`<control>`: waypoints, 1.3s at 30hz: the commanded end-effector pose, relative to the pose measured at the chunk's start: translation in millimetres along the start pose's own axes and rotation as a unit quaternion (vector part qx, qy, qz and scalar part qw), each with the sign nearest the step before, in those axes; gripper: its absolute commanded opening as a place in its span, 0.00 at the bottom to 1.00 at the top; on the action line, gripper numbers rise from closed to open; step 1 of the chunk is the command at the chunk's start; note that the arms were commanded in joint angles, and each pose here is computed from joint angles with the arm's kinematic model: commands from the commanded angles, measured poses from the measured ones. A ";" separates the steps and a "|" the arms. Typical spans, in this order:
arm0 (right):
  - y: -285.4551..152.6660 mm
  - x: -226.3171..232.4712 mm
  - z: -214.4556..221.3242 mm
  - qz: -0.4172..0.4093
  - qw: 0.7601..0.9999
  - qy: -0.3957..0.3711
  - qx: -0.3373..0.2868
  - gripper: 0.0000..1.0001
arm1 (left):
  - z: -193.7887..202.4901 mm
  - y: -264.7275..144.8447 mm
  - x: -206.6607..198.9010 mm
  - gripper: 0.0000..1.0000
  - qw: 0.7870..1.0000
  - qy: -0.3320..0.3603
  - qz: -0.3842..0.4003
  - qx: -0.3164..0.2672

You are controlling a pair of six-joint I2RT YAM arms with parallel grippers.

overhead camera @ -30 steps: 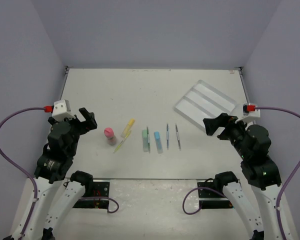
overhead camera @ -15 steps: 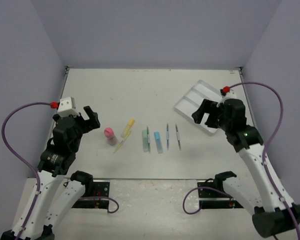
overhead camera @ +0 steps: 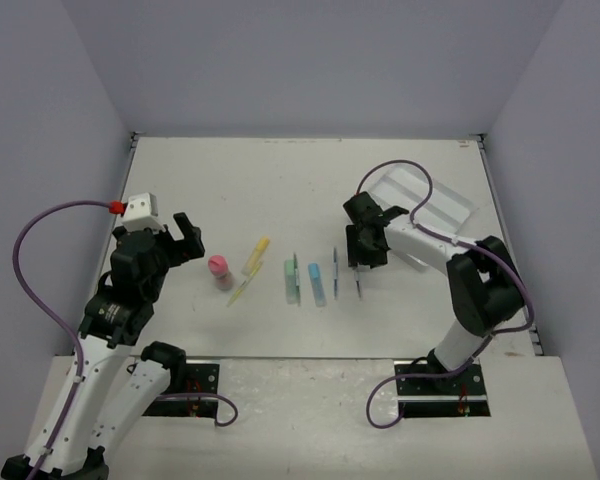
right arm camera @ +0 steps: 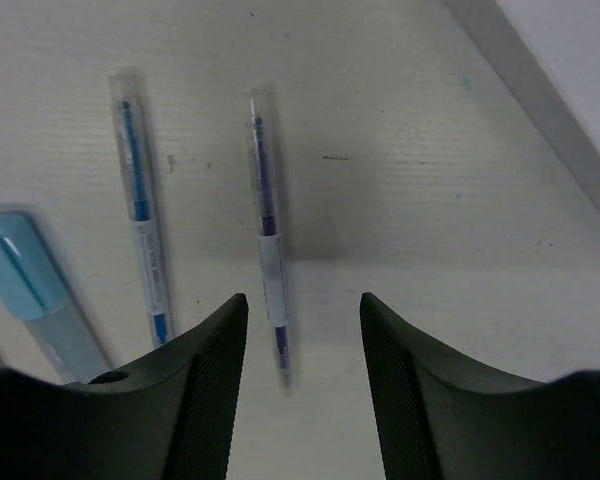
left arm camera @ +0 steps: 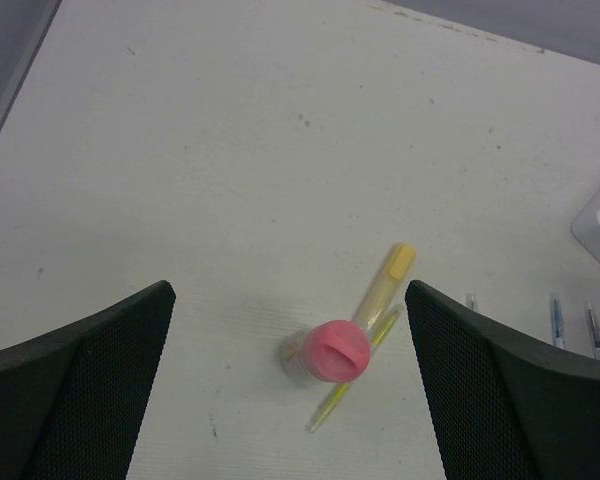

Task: Sort the stationery into containers
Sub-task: Pick up the pen from the center of the board, then place the pen in the storage box.

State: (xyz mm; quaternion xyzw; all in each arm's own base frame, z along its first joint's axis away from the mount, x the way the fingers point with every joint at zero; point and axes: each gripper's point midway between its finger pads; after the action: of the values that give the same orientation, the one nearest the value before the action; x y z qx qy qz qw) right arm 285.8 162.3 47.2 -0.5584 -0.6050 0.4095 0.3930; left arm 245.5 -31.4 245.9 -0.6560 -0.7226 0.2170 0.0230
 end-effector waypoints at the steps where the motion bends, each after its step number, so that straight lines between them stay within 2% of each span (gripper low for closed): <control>1: 16.3 2.9 -1.9 0.014 1.000 -0.007 0.009 0.49 | -5.3 -1.1 -6.5 1.00 1.000 0.004 0.019 -0.012; 4: 27.6 12.2 3.4 -0.006 1.000 -0.011 0.021 0.42 | -5.0 -1.0 -7.6 1.00 1.000 0.004 0.022 -0.011; 8: 35.8 12.9 9.2 -0.005 0.999 -0.023 0.038 0.21 | -5.2 -1.6 -8.1 1.00 1.000 0.004 0.024 -0.012; 11: 33.2 12.5 9.2 -0.004 0.999 -0.029 0.042 0.00 | -6.5 -2.7 -8.1 1.00 1.000 0.003 0.025 -0.015; 14: 14.2 13.1 -8.8 -0.008 0.999 -0.043 0.012 0.00 | -6.3 -3.2 -8.6 1.00 1.000 0.003 0.027 -0.015; 19: -56.4 15.4 -70.8 -0.030 0.987 -0.112 -0.111 0.00 | -7.4 -3.5 -9.6 1.00 0.999 0.003 0.030 -0.017; 21: -70.8 -2.6 -99.1 0.022 0.976 -0.143 -0.161 0.00 | -7.3 -3.4 -9.6 1.00 0.999 0.003 0.030 -0.016; 23: -71.0 -33.6 -138.3 0.092 0.952 -0.213 -0.199 0.00 | -7.6 -3.9 -9.6 1.00 0.999 0.002 0.030 -0.017; 29: -47.2 -102.4 -220.4 0.161 0.930 -0.267 -0.193 0.00 | -8.6 -5.4 -10.2 1.00 0.999 0.002 0.033 -0.020; 31: -31.8 -120.4 -239.8 0.208 0.906 -0.319 -0.184 0.00 | -8.6 -6.5 -12.3 1.00 0.999 0.001 0.040 -0.021; 33: -29.6 -136.2 -253.9 0.235 0.891 -0.341 -0.185 0.00 | -9.3 -7.4 -15.3 1.00 0.999 0.001 0.049 -0.023; 39: 3.1 -159.5 -265.0 0.242 0.882 -0.375 -0.151 0.00 | -7.3 -7.3 -23.1 1.00 0.997 0.005 0.071 -0.017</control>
State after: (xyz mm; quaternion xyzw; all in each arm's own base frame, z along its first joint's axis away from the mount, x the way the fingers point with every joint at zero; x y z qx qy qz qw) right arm 511.2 28.6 107.2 -0.5477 -0.6210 0.5606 0.0100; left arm 240.3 -42.1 255.9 -0.6841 -0.6971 0.2146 0.0044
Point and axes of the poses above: each gripper's point midway between its finger pads, its own y axis out along the fingers, its own x axis along the line the jaws close on, z = x × y, and after that the axes turned 2 degrees about -y, right-handed
